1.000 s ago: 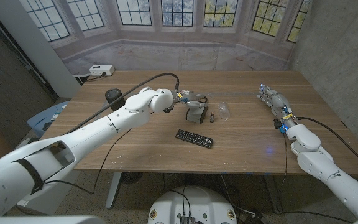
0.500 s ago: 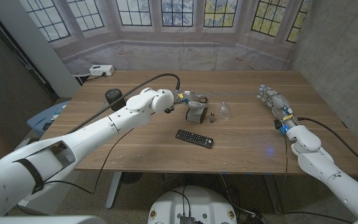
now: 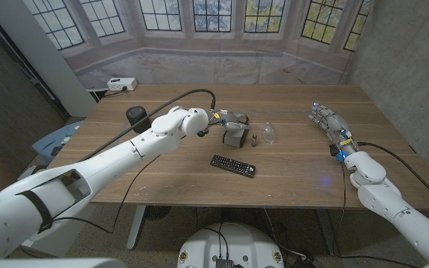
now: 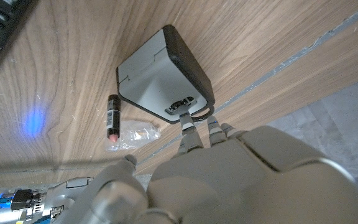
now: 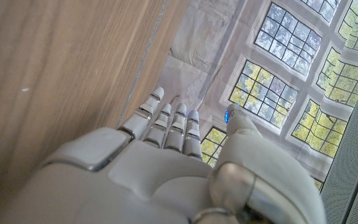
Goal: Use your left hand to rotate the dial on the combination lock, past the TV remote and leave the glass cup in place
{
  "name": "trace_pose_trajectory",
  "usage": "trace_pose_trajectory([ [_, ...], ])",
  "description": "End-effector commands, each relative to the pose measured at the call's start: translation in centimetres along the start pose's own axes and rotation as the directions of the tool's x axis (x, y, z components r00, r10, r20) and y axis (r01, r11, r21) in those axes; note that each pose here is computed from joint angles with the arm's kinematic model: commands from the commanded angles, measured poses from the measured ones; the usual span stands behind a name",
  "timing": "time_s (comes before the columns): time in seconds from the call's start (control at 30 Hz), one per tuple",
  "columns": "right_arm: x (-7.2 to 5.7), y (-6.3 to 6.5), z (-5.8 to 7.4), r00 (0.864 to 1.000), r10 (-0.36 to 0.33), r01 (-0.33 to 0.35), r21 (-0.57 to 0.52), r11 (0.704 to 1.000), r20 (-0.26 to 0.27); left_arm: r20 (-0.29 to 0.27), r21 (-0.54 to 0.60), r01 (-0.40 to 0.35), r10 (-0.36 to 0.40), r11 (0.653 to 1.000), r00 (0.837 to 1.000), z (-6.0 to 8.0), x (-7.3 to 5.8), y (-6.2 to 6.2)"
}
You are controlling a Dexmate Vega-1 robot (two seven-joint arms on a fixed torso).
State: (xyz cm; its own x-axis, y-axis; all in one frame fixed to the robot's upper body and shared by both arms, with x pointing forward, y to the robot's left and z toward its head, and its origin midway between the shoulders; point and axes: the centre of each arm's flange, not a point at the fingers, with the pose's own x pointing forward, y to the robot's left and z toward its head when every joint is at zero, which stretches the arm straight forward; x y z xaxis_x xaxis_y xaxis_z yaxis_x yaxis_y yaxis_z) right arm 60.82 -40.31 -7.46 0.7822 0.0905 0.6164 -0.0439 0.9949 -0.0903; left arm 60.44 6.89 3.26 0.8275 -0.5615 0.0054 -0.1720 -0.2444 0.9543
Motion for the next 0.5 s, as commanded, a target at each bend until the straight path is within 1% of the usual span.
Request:
trace_pose_trajectory([
  [0.03,-0.3,0.08,-0.11,1.0,-0.006,0.006,0.001,1.0,0.003,0.012,0.0,0.006,-0.006,1.0,1.0,0.27,0.18,-0.26],
  [0.27,-0.43,0.16,-0.04,1.0,-0.01,0.01,-0.001,1.0,0.005,0.02,0.001,0.01,-0.01,1.0,1.0,0.45,0.23,-0.39],
  [0.5,-0.55,0.23,0.03,1.0,-0.01,0.01,-0.005,1.0,0.006,0.021,-0.013,0.012,-0.012,1.0,1.0,0.46,-0.04,-0.8],
])
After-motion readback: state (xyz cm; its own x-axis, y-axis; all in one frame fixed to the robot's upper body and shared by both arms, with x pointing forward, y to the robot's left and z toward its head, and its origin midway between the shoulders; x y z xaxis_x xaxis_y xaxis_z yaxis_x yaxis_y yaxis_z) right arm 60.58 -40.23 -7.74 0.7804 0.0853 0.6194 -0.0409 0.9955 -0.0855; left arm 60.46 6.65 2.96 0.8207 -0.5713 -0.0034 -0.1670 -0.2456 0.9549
